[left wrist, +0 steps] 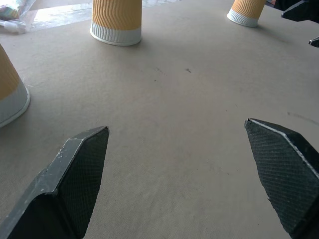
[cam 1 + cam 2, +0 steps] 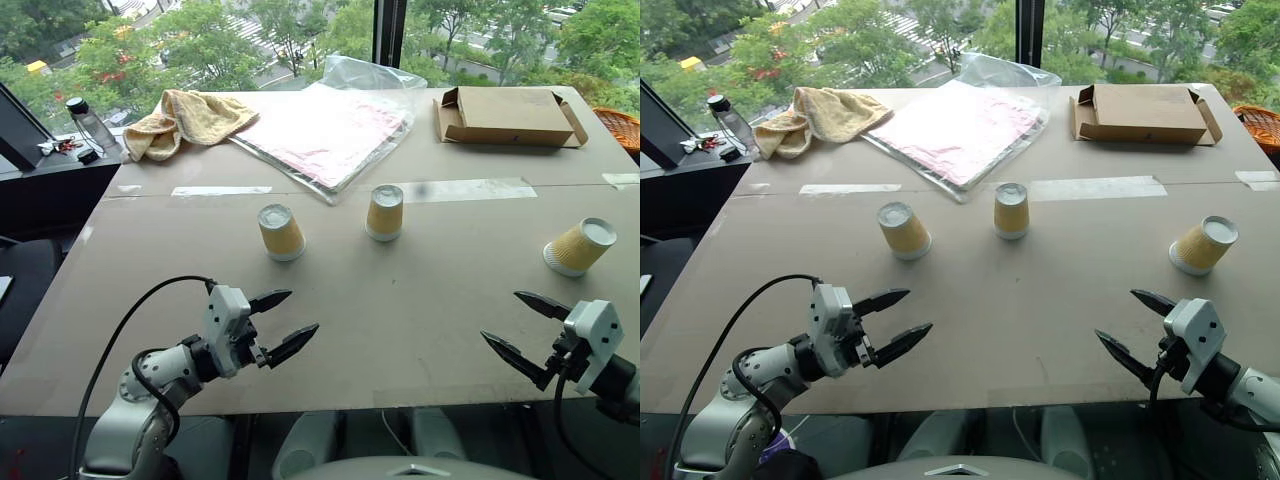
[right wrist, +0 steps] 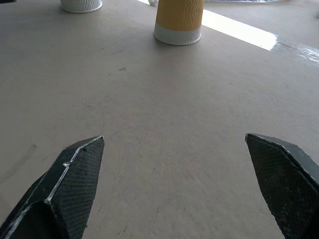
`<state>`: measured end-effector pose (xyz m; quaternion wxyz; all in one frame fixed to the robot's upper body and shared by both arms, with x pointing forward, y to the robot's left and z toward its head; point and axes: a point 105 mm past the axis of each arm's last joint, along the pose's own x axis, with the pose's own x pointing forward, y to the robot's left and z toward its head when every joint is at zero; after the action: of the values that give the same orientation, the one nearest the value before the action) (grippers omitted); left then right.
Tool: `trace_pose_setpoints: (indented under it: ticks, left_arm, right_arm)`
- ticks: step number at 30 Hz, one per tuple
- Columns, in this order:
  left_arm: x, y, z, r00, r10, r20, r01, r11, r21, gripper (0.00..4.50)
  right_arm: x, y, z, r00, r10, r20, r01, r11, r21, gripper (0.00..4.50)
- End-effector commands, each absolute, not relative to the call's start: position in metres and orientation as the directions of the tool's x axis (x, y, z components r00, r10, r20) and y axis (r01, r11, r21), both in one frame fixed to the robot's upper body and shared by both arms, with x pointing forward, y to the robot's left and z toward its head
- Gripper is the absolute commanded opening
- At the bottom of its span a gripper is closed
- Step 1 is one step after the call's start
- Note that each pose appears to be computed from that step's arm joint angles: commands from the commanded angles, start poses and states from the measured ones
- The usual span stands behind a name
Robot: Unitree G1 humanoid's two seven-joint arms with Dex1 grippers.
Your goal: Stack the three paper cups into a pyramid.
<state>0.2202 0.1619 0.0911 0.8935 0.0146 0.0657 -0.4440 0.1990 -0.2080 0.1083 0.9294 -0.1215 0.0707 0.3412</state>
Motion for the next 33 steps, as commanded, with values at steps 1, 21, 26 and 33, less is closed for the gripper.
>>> trace_pose_setpoints:
  ticks: [1, 21, 26, 33]
  left_arm:
    - [0.224, 0.161, 0.102, 0.600, -0.793, -0.100, 0.797, 0.604, -0.006, 4.50]
    - [0.306, 0.224, 0.135, 0.812, -0.582, -0.037, 0.583, 0.808, 0.089, 4.50]
    - [0.323, 0.215, 0.136, 0.781, -0.624, -0.028, 0.623, 0.774, 0.116, 4.50]
    - [0.342, 0.201, 0.137, 0.741, -0.671, -0.026, 0.668, 0.732, 0.135, 4.50]
  right_arm:
    - [0.200, -0.203, 0.125, 0.764, 0.626, -0.156, -0.644, 0.731, -0.225, 4.48]
    - [0.185, -0.126, 0.178, 0.510, 0.860, 0.019, -0.817, 0.491, -0.302, 4.48]
    - [0.182, -0.129, 0.173, 0.537, 0.844, -0.001, -0.803, 0.511, -0.306, 4.48]
    - [0.176, -0.132, 0.170, 0.576, 0.817, -0.004, -0.780, 0.549, -0.301, 4.48]
